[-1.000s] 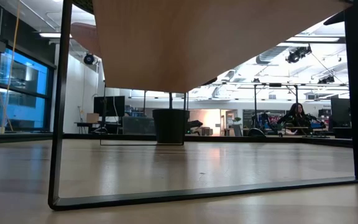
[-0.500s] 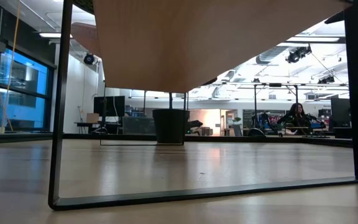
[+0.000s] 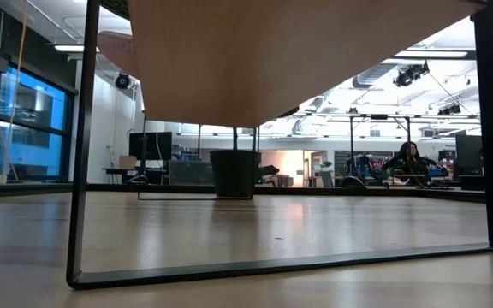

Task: Pick and place slides into the shelf
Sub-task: Return to Home Position

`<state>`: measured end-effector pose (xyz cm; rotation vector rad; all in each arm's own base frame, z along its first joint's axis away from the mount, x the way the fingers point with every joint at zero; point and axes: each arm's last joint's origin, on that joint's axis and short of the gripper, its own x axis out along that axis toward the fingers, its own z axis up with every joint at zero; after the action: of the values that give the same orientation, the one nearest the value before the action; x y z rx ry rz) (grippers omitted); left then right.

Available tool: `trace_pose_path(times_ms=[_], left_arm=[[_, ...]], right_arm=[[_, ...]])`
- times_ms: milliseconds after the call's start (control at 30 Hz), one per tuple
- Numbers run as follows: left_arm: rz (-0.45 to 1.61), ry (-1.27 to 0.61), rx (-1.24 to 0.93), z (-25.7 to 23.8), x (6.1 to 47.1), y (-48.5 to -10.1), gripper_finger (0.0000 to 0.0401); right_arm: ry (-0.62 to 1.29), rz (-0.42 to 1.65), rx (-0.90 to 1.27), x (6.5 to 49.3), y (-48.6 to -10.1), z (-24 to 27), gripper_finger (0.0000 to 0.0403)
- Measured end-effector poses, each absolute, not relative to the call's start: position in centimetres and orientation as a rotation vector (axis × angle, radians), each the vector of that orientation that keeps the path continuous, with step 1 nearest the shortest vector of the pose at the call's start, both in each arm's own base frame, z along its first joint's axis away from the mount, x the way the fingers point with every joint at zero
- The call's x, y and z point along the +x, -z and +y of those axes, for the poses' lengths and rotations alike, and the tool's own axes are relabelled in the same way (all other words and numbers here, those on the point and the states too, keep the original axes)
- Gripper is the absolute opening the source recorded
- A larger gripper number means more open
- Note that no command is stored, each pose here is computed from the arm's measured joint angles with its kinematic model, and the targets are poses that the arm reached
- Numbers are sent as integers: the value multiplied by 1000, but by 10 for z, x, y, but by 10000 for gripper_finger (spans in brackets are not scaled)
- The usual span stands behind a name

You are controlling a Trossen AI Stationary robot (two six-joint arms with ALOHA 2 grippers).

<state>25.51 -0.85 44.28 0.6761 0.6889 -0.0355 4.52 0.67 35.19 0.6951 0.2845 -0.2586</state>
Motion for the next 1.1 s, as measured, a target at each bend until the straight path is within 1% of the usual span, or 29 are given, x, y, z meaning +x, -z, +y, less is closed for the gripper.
trace_pose_path(times_ms=[100, 200, 300, 400, 600, 700, 833, 1100], left_arm=[[661, 15, 628, -8, 246, -449, 31], [622, -11, 575, -7, 236, -456, 18], [575, -36, 527, -7, 225, -464, 3], [536, -58, 476, -6, 213, -471, 5], [471, -102, 403, -4, 190, -483, 1], [432, -149, 394, -3, 184, -488, 1], [394, -190, 394, -2, 183, -493, 1], [405, -201, 398, -2, 185, -491, 0]], right_arm=[[189, 254, 662, 46, -358, 8, 83], [120, 200, 632, 46, -365, 9, 68], [24, 123, 596, 42, -375, 8, 40], [-78, 31, 564, 37, -385, 7, 9], [-242, -168, 509, 26, -405, 4, 2], [-244, -223, 409, 30, -412, 7, 1], [-195, -205, 290, 41, -412, 13, 0], [-185, -115, 263, 61, -407, 24, 0]])
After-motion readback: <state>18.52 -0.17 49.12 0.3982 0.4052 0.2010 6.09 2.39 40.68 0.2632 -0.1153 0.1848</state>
